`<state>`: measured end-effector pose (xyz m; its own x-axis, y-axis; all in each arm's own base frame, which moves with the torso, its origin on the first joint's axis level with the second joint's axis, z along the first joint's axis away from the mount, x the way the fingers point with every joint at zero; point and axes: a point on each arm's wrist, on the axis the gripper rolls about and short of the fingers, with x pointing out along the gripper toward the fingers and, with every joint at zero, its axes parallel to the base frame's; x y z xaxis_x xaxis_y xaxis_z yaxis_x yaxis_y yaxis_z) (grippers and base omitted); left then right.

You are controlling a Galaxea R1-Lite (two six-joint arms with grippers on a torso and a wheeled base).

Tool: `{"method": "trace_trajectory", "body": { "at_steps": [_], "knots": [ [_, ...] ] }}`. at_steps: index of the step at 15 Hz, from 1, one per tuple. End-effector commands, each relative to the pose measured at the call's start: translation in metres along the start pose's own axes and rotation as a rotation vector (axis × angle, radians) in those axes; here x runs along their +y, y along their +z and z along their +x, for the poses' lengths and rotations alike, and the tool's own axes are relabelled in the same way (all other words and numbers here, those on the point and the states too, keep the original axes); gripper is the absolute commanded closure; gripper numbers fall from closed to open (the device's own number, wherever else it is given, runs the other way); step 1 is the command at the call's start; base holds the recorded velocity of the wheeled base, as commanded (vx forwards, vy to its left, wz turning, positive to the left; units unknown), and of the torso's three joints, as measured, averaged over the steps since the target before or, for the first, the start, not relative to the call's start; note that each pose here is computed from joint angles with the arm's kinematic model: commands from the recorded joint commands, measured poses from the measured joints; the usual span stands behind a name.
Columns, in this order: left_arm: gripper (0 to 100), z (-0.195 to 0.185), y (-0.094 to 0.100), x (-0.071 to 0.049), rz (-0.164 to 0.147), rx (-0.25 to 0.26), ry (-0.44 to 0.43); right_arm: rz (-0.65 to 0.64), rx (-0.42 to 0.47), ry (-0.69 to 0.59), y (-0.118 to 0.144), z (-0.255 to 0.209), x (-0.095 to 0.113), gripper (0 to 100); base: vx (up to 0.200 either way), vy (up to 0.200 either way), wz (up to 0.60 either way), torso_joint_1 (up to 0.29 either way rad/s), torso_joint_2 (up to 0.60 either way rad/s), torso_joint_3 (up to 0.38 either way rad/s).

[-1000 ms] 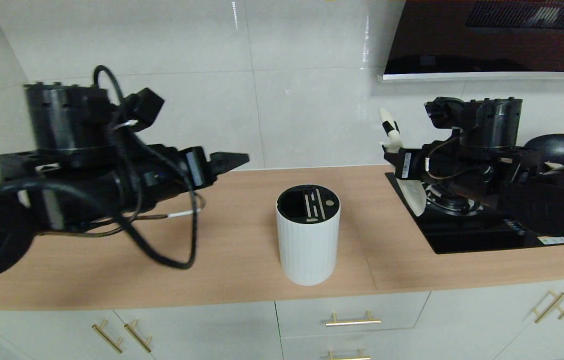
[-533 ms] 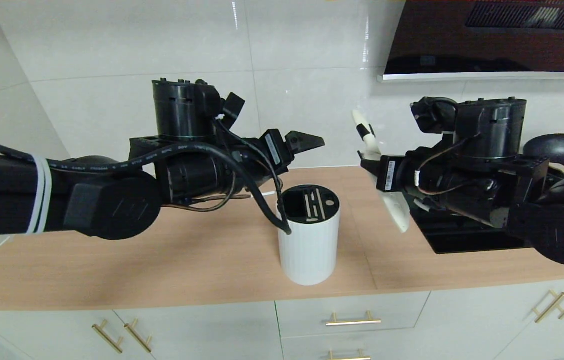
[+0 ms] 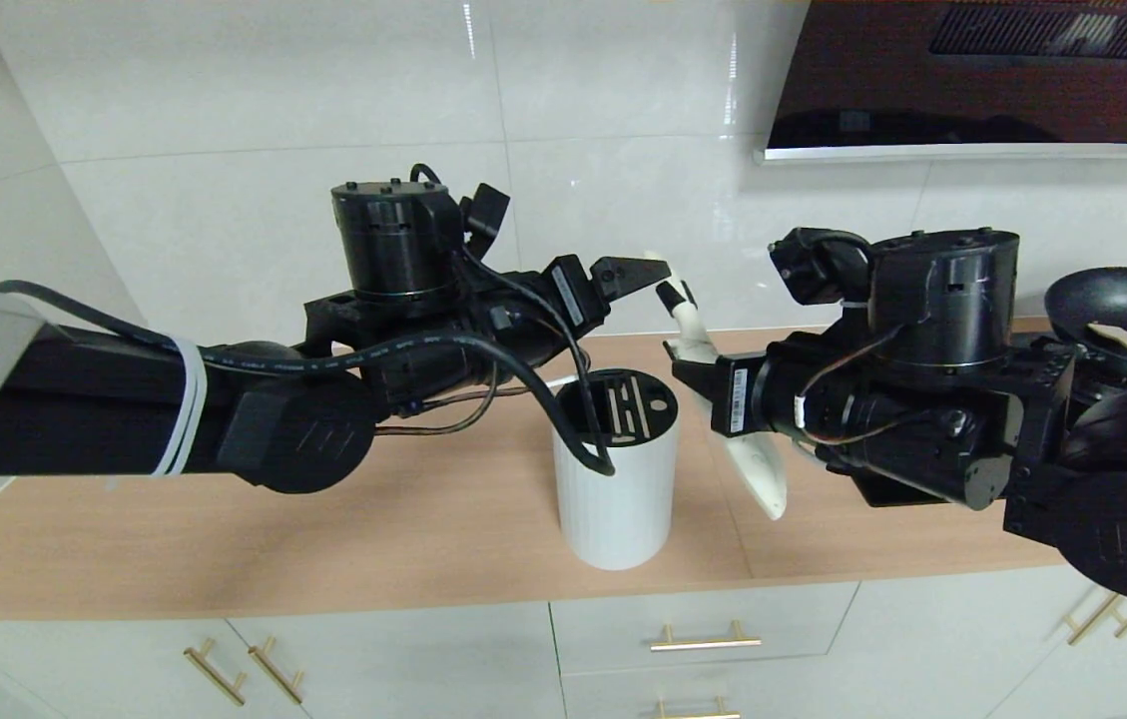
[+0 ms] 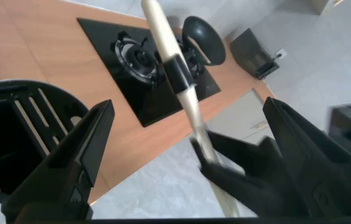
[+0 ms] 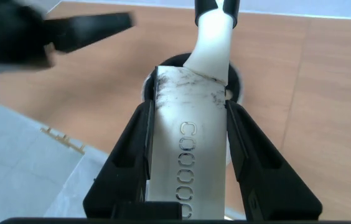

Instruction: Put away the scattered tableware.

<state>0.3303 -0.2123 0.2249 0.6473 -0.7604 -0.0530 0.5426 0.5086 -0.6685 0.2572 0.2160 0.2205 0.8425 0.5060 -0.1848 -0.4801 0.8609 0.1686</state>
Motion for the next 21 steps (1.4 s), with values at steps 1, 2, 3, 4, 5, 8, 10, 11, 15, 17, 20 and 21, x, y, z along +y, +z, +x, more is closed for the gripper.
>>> {"method": "trace_trajectory", "body": {
  "at_steps": [1,2,3,4,5,8,10,11,15,17,20,21],
  "knots": [
    [0,0.006,-0.005,0.0,-0.005,0.011,-0.002,-0.009,0.025,0.017,-0.008,0.001,0.006,100,0.0,0.0,0.0,0.0,0.0,0.0],
    [0,0.009,-0.006,0.002,-0.005,0.013,0.001,-0.01,0.028,0.026,-0.009,0.001,0.009,100,0.0,0.0,0.0,0.0,0.0,0.0],
    [0,0.012,-0.007,0.004,-0.008,0.014,0.004,-0.01,0.026,0.028,-0.009,0.0,0.01,100,0.0,0.0,0.0,0.0,0.0,0.0],
    [0,0.013,-0.007,0.005,-0.01,0.017,0.005,-0.01,0.025,0.031,-0.009,0.0,0.011,100,0.0,0.0,0.0,0.0,0.0,0.0],
    [0,0.014,-0.009,0.007,-0.012,0.022,0.007,-0.011,0.027,0.033,-0.009,-0.001,0.012,100,0.0,0.0,0.0,0.0,0.0,0.0],
    [0,0.016,-0.012,0.007,-0.013,0.029,0.005,-0.012,0.037,0.037,-0.012,-0.001,0.013,100,0.0,0.0,0.0,0.0,0.0,0.0],
    [0,0.019,-0.018,0.003,-0.012,0.041,-0.005,-0.014,0.036,0.046,-0.013,-0.002,0.016,100,0.0,0.0,0.0,0.0,0.0,0.0],
    [0,0.019,-0.018,0.003,-0.014,0.043,-0.005,-0.015,0.036,0.047,-0.013,-0.002,0.016,100,0.0,0.0,0.0,0.0,0.0,0.0],
    [0,0.023,-0.02,0.005,-0.056,0.05,-0.008,-0.019,0.046,0.06,-0.017,-0.003,0.021,100,0.0,0.0,0.0,0.0,0.0,0.0],
    [0,0.025,-0.02,0.005,-0.057,0.049,-0.009,-0.019,0.046,0.065,-0.017,-0.003,0.022,100,0.0,0.0,0.0,0.0,0.0,0.0],
    [0,0.025,-0.02,0.005,-0.058,0.049,-0.007,-0.02,0.048,0.067,-0.018,-0.003,0.023,100,0.0,0.0,0.0,0.0,0.0,0.0],
    [0,0.025,-0.02,0.005,-0.057,0.048,-0.008,-0.02,0.048,0.067,-0.018,-0.003,0.023,100,0.0,0.0,0.0,0.0,0.0,0.0]
  ]
}}
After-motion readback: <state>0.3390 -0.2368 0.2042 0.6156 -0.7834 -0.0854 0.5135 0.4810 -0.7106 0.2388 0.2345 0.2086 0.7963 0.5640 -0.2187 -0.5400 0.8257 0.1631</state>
